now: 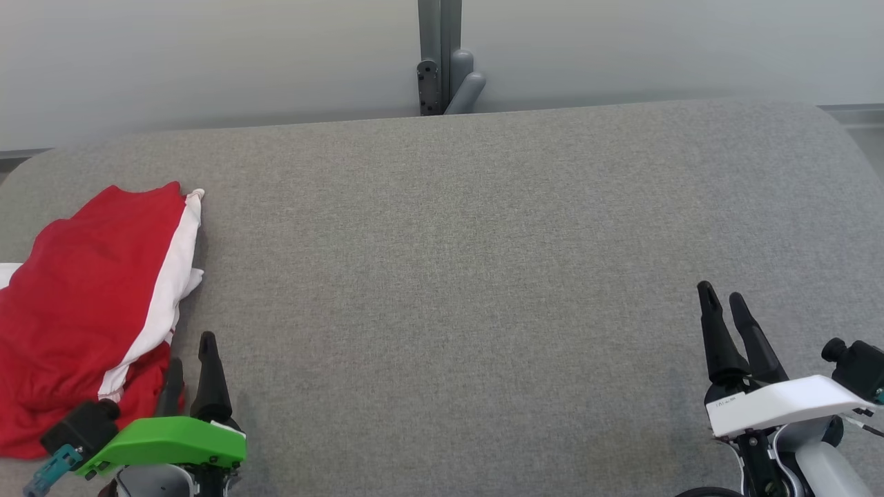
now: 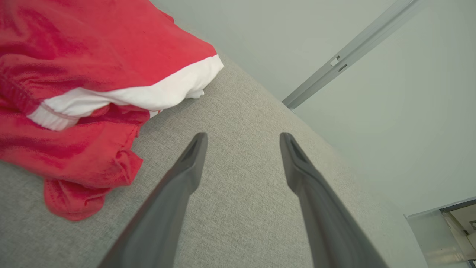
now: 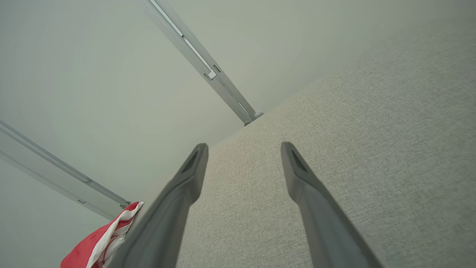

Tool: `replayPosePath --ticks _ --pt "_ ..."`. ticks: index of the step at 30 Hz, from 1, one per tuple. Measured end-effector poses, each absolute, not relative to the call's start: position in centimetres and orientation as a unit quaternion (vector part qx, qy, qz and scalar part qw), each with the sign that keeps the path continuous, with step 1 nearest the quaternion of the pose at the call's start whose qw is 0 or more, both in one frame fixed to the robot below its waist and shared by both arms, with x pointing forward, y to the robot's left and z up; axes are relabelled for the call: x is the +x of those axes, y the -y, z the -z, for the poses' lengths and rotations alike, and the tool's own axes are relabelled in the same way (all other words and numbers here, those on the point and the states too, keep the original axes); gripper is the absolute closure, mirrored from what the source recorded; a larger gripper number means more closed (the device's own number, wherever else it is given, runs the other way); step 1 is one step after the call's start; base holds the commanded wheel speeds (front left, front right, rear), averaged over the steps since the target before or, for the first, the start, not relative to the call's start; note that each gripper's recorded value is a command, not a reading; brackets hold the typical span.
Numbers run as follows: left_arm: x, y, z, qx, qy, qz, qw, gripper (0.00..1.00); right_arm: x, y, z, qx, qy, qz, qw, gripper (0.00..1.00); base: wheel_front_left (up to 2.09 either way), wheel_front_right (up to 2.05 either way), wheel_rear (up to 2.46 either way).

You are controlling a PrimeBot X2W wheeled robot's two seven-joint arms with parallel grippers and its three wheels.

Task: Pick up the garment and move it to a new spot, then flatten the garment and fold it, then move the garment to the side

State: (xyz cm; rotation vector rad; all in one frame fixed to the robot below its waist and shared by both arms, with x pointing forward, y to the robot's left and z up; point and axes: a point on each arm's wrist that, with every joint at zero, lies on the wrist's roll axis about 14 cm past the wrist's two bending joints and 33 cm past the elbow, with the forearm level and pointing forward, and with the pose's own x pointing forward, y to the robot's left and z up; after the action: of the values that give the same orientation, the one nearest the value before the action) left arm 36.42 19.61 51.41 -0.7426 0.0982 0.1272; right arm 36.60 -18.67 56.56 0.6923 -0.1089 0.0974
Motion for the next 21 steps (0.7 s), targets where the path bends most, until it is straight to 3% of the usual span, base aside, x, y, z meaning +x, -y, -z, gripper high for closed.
replayPosePath --ticks 21 --pt "36.03 -18.89 -52.20 -0.205 -0.030 -0.030 0.978 0.00 35.97 19.06 -56.22 0.211 0.060 -0.041 0.975 0.00 0.00 0.00 0.00"
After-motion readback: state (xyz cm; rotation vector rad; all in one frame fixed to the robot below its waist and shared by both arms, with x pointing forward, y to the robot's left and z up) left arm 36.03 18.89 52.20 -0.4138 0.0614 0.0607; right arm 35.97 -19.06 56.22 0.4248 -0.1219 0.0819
